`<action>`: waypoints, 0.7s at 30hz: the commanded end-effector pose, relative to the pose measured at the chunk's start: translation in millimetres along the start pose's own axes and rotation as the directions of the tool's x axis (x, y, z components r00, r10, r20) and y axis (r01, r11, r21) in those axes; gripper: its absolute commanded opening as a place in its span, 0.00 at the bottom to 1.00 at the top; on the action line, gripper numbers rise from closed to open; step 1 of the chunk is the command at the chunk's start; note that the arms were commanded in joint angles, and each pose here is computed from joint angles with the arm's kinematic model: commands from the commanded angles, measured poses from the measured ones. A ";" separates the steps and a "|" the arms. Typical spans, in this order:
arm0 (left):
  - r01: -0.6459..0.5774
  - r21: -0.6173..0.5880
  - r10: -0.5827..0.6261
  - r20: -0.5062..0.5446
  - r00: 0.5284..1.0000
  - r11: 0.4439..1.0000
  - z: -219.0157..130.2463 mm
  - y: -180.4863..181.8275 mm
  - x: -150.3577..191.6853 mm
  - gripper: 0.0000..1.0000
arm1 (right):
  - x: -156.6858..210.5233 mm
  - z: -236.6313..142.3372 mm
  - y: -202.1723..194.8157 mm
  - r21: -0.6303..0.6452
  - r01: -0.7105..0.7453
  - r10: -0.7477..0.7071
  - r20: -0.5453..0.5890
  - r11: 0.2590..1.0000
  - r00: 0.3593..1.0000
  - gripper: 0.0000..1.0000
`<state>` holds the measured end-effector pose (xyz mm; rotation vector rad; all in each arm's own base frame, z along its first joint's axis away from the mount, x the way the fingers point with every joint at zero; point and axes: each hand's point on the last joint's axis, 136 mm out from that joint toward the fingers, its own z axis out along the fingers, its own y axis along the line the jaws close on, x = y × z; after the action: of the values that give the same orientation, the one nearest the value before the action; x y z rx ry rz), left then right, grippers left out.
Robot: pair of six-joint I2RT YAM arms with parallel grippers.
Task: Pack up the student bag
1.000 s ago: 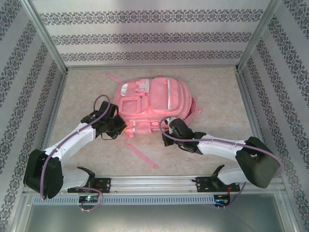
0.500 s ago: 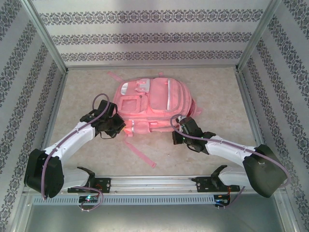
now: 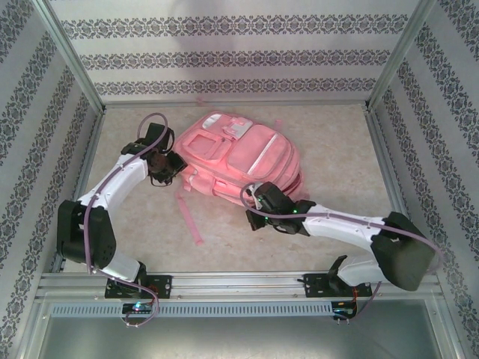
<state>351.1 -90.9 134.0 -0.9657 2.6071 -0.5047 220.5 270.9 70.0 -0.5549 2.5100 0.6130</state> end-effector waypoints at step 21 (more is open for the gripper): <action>0.158 0.312 -0.097 -0.204 0.974 0.937 28.7 -27.2 83.7 0.44 | -45.4 25.2 66.7 -0.222 -0.212 0.231 0.065 0.952 0.971 0.00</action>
<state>304.8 -162.2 102.8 -1.0577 2.5560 -0.9964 225.5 330.5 71.7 -0.3388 2.5374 0.8604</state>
